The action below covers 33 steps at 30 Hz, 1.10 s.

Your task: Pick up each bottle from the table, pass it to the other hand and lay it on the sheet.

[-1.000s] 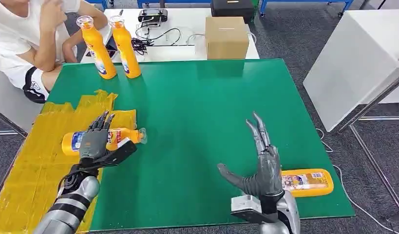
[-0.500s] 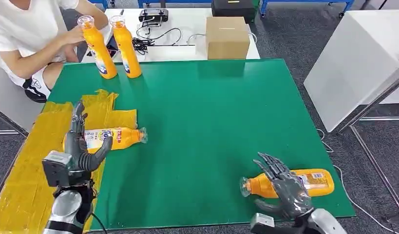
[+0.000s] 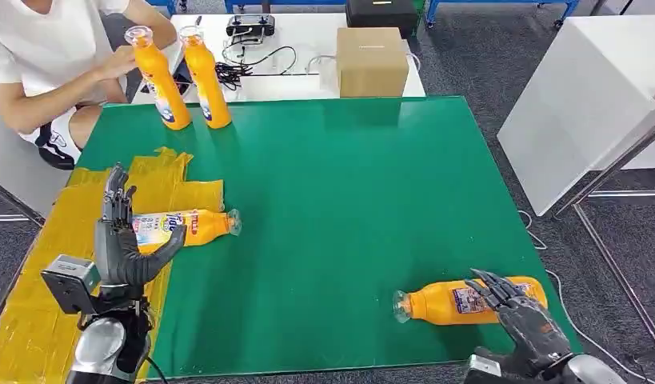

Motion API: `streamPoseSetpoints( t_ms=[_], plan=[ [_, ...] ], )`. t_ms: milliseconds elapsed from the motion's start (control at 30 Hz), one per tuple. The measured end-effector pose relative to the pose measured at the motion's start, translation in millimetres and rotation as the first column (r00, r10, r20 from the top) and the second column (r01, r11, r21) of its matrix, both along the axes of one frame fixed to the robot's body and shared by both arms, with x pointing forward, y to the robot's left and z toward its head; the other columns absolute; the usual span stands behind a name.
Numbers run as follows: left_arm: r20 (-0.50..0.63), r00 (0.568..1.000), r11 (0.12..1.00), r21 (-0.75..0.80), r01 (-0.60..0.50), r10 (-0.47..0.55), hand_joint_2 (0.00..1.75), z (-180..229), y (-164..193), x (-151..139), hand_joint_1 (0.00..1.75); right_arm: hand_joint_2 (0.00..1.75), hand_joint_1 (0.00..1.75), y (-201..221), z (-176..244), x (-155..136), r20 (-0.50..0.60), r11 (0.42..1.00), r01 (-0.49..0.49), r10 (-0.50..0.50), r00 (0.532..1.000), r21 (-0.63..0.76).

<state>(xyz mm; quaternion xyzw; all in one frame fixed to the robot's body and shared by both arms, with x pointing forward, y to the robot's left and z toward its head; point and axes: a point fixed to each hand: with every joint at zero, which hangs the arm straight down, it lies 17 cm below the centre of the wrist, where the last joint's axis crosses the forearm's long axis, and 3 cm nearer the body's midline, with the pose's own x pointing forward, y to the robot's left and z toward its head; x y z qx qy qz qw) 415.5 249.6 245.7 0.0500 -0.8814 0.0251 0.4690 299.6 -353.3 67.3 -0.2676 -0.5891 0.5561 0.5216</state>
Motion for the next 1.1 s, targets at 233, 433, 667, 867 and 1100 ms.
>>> streamPoseSetpoints(
  t_ms=[233,433,667,867,1100],
  plan=[
    [-0.01,1.0,1.0,-0.01,0.022,-0.022,1.75,-1.5,-6.2,0.4,0.0,1.75,0.0,-35.0,-12.6,9.9,-0.005,0.99,0.079,-0.08,0.997,-0.115],
    [-0.023,0.999,0.999,-0.012,0.037,-0.037,1.75,-4.7,-11.3,1.2,0.0,1.75,0.0,-53.0,-25.0,15.4,-0.018,0.978,0.129,-0.134,0.991,-0.166],
    [-0.042,0.998,0.999,-0.013,0.045,-0.045,1.75,-10.1,-14.8,2.7,0.0,1.75,0.0,-70.9,-37.4,28.4,-0.007,0.957,0.186,-0.193,0.981,-0.221],
    [-0.065,0.996,0.998,-0.018,0.06,-0.061,1.75,-16.5,-22.0,4.3,0.0,1.75,0.0,-72.2,-56.3,45.6,-0.003,0.941,0.214,-0.222,0.975,-0.263],
    [-0.079,0.994,0.997,-0.022,0.075,-0.077,1.75,-21.4,-29.2,5.4,0.0,1.75,0.0,-68.3,-64.6,67.8,0.013,0.932,0.241,-0.247,0.969,-0.272]
  ],
)
